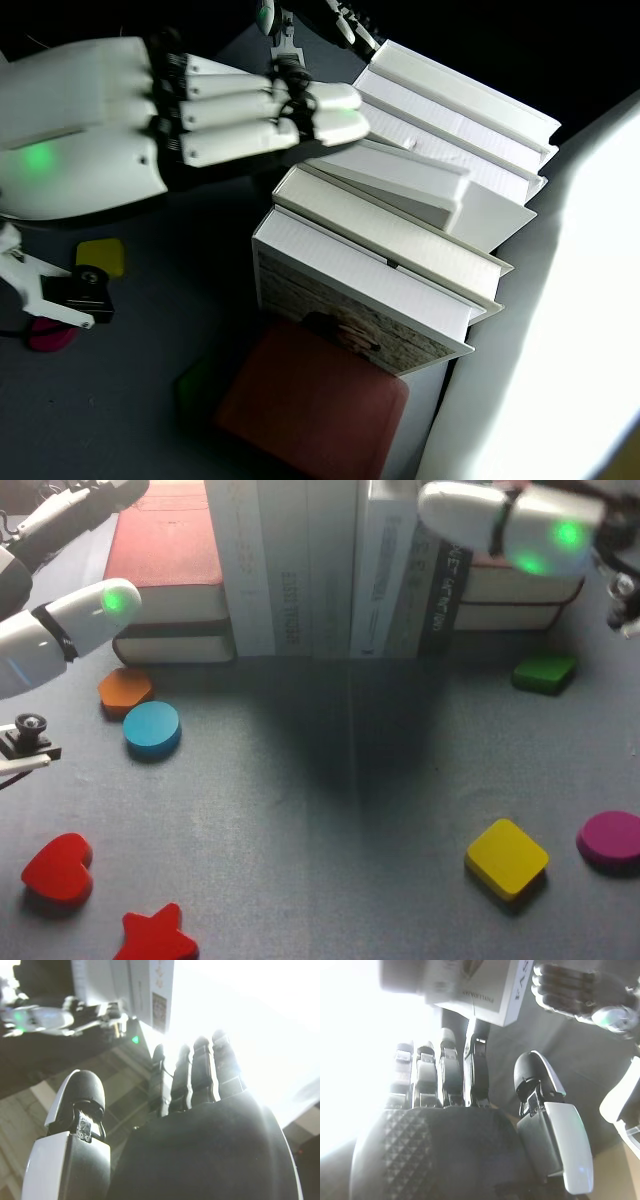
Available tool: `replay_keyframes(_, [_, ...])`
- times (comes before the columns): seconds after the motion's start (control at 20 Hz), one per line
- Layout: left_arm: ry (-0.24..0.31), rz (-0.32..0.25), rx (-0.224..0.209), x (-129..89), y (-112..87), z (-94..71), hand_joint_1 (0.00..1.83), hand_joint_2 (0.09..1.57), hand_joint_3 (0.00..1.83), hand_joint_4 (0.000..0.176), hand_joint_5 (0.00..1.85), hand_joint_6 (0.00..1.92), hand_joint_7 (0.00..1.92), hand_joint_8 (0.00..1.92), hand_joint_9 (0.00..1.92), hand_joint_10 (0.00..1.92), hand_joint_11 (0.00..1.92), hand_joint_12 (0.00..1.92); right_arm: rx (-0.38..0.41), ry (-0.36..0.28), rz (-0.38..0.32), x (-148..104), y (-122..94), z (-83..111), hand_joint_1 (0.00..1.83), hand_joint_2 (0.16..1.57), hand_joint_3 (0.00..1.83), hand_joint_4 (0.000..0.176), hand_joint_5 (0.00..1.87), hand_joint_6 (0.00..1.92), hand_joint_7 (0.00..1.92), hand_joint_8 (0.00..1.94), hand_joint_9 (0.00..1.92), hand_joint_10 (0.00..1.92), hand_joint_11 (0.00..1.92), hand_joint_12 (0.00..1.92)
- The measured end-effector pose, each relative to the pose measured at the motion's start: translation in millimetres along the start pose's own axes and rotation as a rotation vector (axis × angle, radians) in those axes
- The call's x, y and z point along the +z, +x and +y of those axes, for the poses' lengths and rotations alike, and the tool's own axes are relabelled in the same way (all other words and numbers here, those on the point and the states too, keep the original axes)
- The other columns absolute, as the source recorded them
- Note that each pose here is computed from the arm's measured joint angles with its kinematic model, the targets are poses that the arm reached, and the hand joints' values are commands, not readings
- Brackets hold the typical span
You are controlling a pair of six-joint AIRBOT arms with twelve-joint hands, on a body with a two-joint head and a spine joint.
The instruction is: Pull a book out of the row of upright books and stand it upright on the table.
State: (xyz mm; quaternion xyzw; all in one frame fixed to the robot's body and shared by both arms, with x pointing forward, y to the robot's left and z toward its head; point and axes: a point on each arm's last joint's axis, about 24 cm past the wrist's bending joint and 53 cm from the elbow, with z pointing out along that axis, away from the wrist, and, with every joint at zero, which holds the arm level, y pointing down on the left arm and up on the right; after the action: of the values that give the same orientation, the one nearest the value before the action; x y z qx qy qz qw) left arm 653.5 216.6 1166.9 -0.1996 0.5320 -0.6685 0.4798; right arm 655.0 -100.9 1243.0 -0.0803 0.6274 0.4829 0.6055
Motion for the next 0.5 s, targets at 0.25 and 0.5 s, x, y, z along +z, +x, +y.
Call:
replay_keyframes(0.25, [-0.001, -0.013, -0.004, -1.2, -2.4, 0.2, 0.27, 1.39, 0.00, 0.005, 0.19, 0.00, 0.05, 0.00, 0.00, 0.00, 0.00, 0.00, 0.070, -0.096, 0.054, -22.8, 27.2, 24.4, 0.04, 1.45, 0.00, 0.000, 0.81, 0.57, 0.19, 0.00, 0.00, 0.00, 0.00, 0.00])
replay_keyframes(0.5, [-0.003, -0.017, -0.005, -2.7, -3.4, 1.0, 0.35, 1.38, 0.00, 0.000, 0.22, 0.01, 0.07, 0.01, 0.00, 0.00, 0.00, 0.00, 0.113, -0.136, 0.080, -35.7, 39.9, 34.3, 0.01, 1.41, 0.00, 0.000, 0.75, 0.46, 0.25, 0.00, 0.00, 0.00, 0.00, 0.00])
